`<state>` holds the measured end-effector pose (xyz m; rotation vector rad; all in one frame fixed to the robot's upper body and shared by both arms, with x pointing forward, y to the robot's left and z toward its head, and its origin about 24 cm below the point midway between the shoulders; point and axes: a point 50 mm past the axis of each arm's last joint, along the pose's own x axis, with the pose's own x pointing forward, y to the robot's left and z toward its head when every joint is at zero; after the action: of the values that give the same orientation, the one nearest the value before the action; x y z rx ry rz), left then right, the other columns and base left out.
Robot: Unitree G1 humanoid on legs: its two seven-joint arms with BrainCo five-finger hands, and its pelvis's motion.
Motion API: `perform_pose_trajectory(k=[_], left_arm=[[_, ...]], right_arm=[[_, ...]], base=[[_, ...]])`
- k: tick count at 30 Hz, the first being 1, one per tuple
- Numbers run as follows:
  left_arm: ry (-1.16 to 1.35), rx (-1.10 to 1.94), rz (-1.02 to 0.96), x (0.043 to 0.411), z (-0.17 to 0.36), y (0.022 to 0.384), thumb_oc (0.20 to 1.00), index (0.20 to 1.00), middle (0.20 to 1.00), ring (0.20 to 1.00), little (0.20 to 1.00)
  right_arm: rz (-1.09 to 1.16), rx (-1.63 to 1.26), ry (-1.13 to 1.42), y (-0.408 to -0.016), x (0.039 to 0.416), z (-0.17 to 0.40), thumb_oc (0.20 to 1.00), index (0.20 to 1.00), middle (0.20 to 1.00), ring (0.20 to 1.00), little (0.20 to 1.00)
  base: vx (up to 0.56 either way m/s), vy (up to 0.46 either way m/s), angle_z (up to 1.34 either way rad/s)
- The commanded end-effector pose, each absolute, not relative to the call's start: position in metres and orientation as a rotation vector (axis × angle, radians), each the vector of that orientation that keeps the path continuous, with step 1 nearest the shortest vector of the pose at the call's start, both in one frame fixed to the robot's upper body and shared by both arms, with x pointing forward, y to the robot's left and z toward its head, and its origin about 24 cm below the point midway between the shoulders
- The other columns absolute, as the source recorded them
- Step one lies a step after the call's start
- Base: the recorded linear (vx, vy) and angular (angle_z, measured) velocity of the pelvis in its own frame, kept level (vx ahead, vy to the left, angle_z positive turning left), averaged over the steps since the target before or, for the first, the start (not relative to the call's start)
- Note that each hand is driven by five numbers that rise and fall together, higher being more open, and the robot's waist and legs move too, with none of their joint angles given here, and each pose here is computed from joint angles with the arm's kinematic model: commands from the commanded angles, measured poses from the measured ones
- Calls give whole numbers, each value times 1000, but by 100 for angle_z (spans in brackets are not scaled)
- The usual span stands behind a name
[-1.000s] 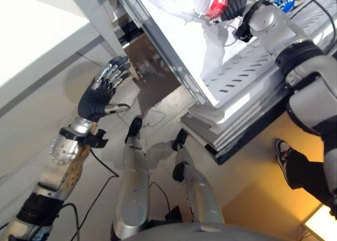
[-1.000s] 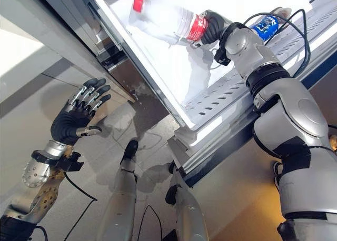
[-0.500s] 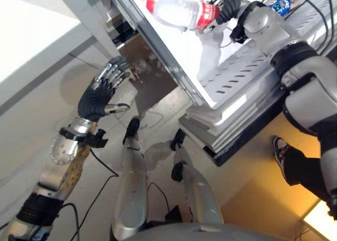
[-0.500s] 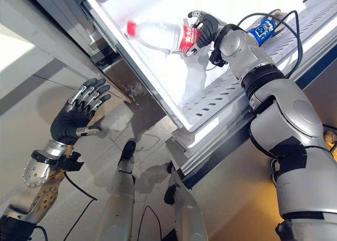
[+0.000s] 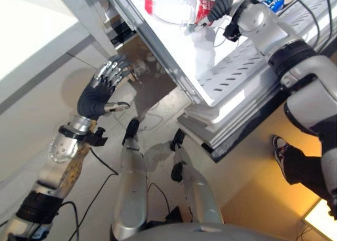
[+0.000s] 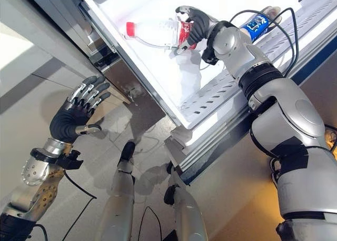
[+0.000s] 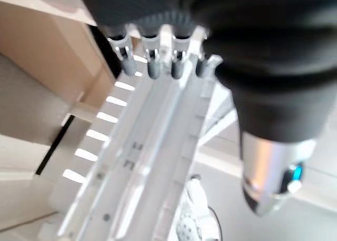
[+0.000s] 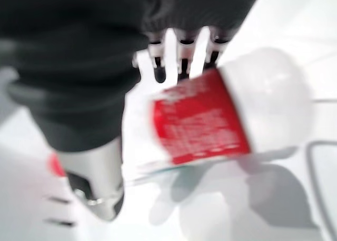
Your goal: Take the drinks into the refrigerator
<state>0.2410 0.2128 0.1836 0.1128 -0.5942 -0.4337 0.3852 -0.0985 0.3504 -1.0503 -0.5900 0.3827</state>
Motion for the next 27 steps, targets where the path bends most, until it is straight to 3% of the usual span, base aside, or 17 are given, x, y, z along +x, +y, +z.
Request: perform_pose_trajectory(k=[1,6,10,15,20,21,23,24,25,27], left_arm=[[-769,204,-487,220,216,209,1000,1000,1000,1000,1000],[-773,185,-425,218,215,221,1000,1000,1000,1000,1000],[-768,203,-414,216,214,226,1000,1000,1000,1000,1000],[-740,204,-332,211,204,242,1000,1000,1000,1000,1000],[-726,204,-253,203,195,253,1000,1000,1000,1000,1000],[-725,197,-235,203,193,255,1000,1000,1000,1000,1000],[-720,188,-218,203,189,256,1000,1000,1000,1000,1000],[-719,189,-220,203,189,256,1000,1000,1000,1000,1000],[-718,184,-211,204,186,256,1000,1000,1000,1000,1000],[-726,177,-201,204,186,255,1000,1000,1000,1000,1000]], right_arm=[[306,-939,-795,-126,353,411,1000,1000,1000,1000,1000],[317,-884,-977,-165,300,416,1000,1000,1000,1000,1000],[251,-840,-1006,-197,284,400,1000,1000,1000,1000,1000],[146,-730,-920,-249,266,344,1000,1000,1000,1000,1000],[-37,-679,-676,-299,248,254,1000,1000,1000,1000,1000],[-67,-664,-618,-307,245,236,928,928,928,928,928],[-101,-653,-521,-313,238,205,592,592,592,592,592],[-102,-653,-519,-313,237,205,495,495,495,495,495],[-136,-607,-406,-321,236,173,200,200,200,200,200],[-131,-636,-316,-320,236,150,200,200,200,200,200]], base=[[-7,33,1],[-10,23,-2],[5,61,-10],[22,94,-28],[15,65,-42],[-1,58,-24],[-12,37,-18],[-3,21,-13],[-7,13,-7],[-27,11,-4]])
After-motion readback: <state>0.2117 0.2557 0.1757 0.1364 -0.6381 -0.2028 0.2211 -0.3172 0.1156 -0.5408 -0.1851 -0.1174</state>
